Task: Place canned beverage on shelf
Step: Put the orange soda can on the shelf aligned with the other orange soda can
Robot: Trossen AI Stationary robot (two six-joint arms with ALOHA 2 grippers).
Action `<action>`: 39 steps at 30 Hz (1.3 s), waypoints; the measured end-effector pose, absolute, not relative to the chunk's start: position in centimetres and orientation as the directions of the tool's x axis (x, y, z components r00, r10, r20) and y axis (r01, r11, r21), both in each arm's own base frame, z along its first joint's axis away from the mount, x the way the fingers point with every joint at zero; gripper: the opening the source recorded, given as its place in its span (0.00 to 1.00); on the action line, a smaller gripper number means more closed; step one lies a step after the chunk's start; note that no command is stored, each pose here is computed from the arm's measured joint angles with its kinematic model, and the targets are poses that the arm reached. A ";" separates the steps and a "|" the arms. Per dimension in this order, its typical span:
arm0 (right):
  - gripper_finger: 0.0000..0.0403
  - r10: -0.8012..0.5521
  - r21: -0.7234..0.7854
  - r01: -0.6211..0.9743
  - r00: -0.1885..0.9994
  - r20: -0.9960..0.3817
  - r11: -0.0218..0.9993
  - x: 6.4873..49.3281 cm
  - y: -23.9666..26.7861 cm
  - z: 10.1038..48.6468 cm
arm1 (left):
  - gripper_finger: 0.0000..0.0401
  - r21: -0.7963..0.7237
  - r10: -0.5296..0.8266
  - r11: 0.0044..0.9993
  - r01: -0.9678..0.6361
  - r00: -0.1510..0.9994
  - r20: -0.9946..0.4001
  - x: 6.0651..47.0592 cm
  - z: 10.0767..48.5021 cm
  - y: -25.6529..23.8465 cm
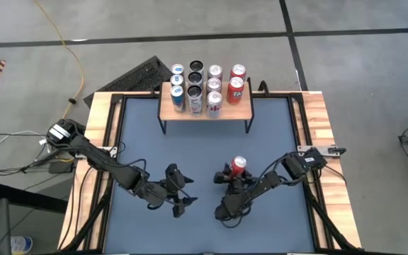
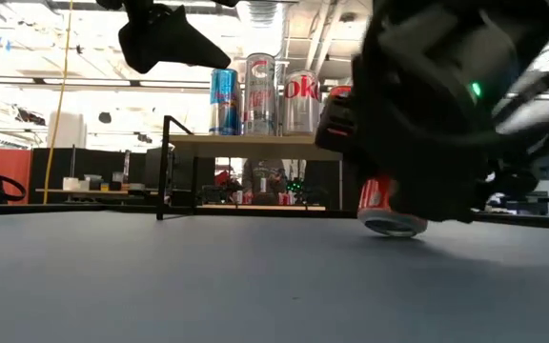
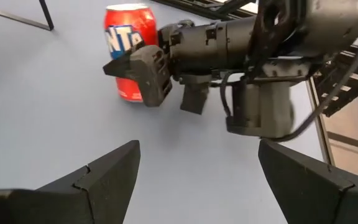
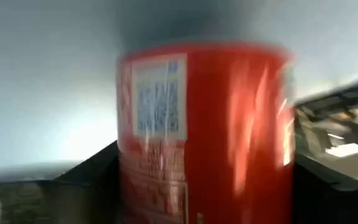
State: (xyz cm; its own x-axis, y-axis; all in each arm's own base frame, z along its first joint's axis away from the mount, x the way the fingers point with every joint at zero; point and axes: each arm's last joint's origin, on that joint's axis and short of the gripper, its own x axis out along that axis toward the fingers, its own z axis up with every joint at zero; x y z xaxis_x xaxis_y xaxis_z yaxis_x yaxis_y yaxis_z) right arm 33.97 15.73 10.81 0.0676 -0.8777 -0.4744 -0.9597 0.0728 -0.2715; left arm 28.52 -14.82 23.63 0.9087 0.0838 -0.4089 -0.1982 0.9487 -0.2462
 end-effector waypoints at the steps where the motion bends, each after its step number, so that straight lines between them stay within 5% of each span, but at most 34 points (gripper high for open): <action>1: 0.76 -0.863 -0.288 -0.951 0.049 -0.502 0.113 34.2 15.9 11.0 | 0.79 -0.242 0.084 0.950 -0.197 0.909 -0.409 28.5 23.6 -14.8; 7: 0.90 -0.776 -0.280 -0.924 -0.027 -0.630 0.260 35.0 16.3 11.5 | 0.79 -0.237 0.085 0.952 -0.195 0.909 -0.409 28.5 23.6 -14.8; 13: 0.98 -0.778 -0.275 -0.927 -0.028 -0.628 0.255 35.1 16.2 11.5 | 0.79 -0.224 0.091 0.954 -0.201 0.902 -0.422 28.4 23.5 -14.8; 29: 0.99 -0.663 -0.393 -0.860 0.089 -0.743 0.325 36.9 19.5 14.7 | 0.79 -0.214 0.097 0.955 -0.207 0.896 -0.434 28.4 23.3 -14.7; 39: 0.99 -0.607 -0.544 -0.660 0.164 -0.777 0.518 37.9 20.9 17.1 | 0.79 -0.215 0.100 0.953 -0.212 0.892 -0.440 28.3 23.3 -14.7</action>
State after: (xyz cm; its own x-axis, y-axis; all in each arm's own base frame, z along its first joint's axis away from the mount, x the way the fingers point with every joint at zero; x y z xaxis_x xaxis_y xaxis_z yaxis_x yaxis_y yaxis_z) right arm 37.92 20.88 17.06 0.1636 -0.6074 -0.7774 -0.6599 0.5184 -0.5439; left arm 28.35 -14.70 23.27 0.8925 0.0995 -0.4400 -0.2125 0.9531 -0.2154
